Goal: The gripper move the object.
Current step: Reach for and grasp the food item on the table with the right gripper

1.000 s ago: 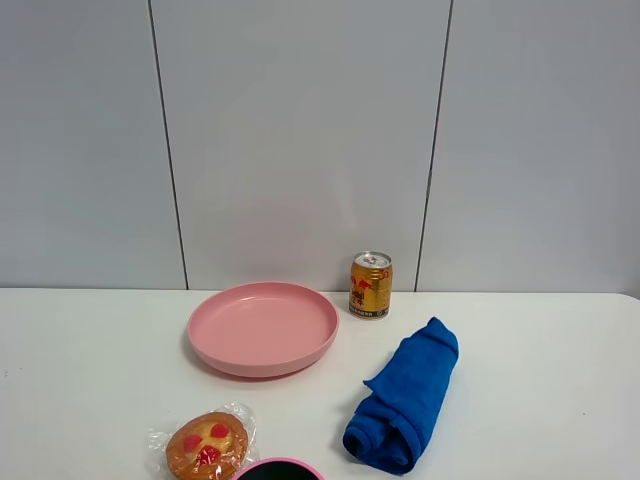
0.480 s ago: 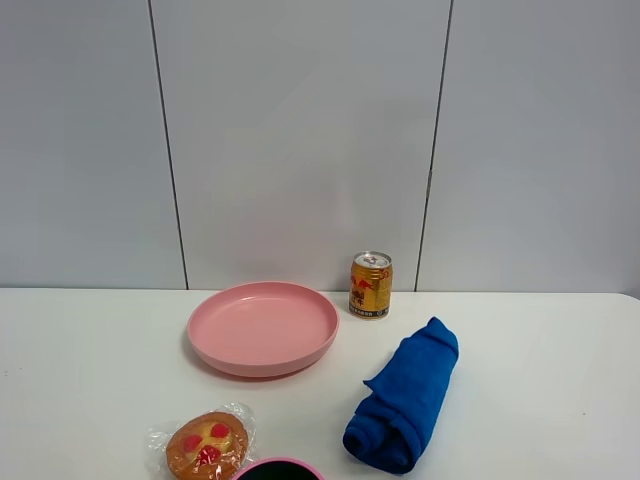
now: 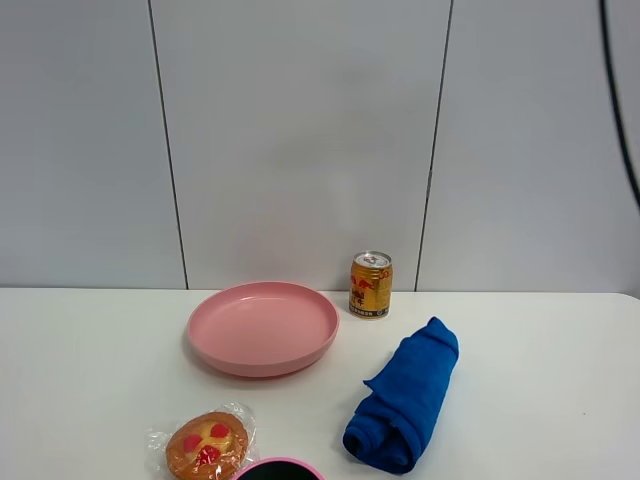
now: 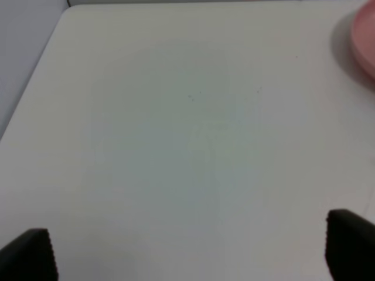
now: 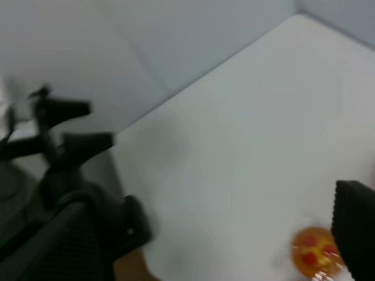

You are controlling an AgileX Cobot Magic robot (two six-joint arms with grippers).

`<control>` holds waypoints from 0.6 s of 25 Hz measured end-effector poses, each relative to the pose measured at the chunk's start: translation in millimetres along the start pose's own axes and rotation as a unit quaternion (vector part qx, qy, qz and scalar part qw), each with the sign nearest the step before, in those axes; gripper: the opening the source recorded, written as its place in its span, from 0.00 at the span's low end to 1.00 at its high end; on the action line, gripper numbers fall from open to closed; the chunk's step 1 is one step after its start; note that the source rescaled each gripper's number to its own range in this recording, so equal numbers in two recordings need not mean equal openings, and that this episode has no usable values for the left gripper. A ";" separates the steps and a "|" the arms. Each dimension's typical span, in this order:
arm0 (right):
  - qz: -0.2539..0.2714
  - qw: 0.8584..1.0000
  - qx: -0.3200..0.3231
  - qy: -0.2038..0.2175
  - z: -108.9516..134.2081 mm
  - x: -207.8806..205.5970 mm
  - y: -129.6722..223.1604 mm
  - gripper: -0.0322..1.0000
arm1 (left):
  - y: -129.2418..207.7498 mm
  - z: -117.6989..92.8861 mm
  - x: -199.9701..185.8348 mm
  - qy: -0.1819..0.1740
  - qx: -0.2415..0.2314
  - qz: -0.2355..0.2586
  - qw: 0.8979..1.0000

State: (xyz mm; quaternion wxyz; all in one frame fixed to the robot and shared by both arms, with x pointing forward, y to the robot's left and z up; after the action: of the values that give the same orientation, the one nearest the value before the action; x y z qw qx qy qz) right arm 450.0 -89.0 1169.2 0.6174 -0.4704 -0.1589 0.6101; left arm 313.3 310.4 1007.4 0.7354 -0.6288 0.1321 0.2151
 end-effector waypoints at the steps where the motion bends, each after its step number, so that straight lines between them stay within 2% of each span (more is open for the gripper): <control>1: 0.012 1.000 -0.017 -0.014 9.8 8.9 2.4 0.77 | 0.0 0.0 0.0 0.000 0.000 0.000 1.000; 4: 0.045 0.997 -0.067 -0.022 29.3 33.5 13.1 0.77 | 0.0 0.0 0.0 0.000 0.000 0.000 1.000; 7: 0.087 0.992 -0.092 0.010 32.3 59.0 30.6 0.77 | 0.0 0.0 0.0 0.000 0.000 0.000 1.000; 11: 0.147 0.982 -0.071 0.097 9.4 88.8 55.2 0.77 | 0.0 0.0 0.0 0.000 0.000 0.000 1.000; 15: 0.203 0.961 -0.057 0.178 -20.3 111.6 79.5 0.76 | 0.0 0.0 0.0 0.000 0.000 0.000 1.000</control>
State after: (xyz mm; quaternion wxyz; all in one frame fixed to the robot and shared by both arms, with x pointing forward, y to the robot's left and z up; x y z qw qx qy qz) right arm 440.5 -11.0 1055.2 0.4712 -0.6282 0.0184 0.6189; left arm 313.3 310.4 1007.4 0.7354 -0.6288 0.1321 0.2151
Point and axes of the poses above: a point on each arm's last joint axis where the gripper is mounted, x pointing out along that axis toward the gripper, z along the wrist's bending axis when the last joint is at zero, y = z × x, the point moved 9 cm from there along x, pointing out along that axis toward the gripper, and after that the axes turned 11 degrees about x, right-handed, at the moved point
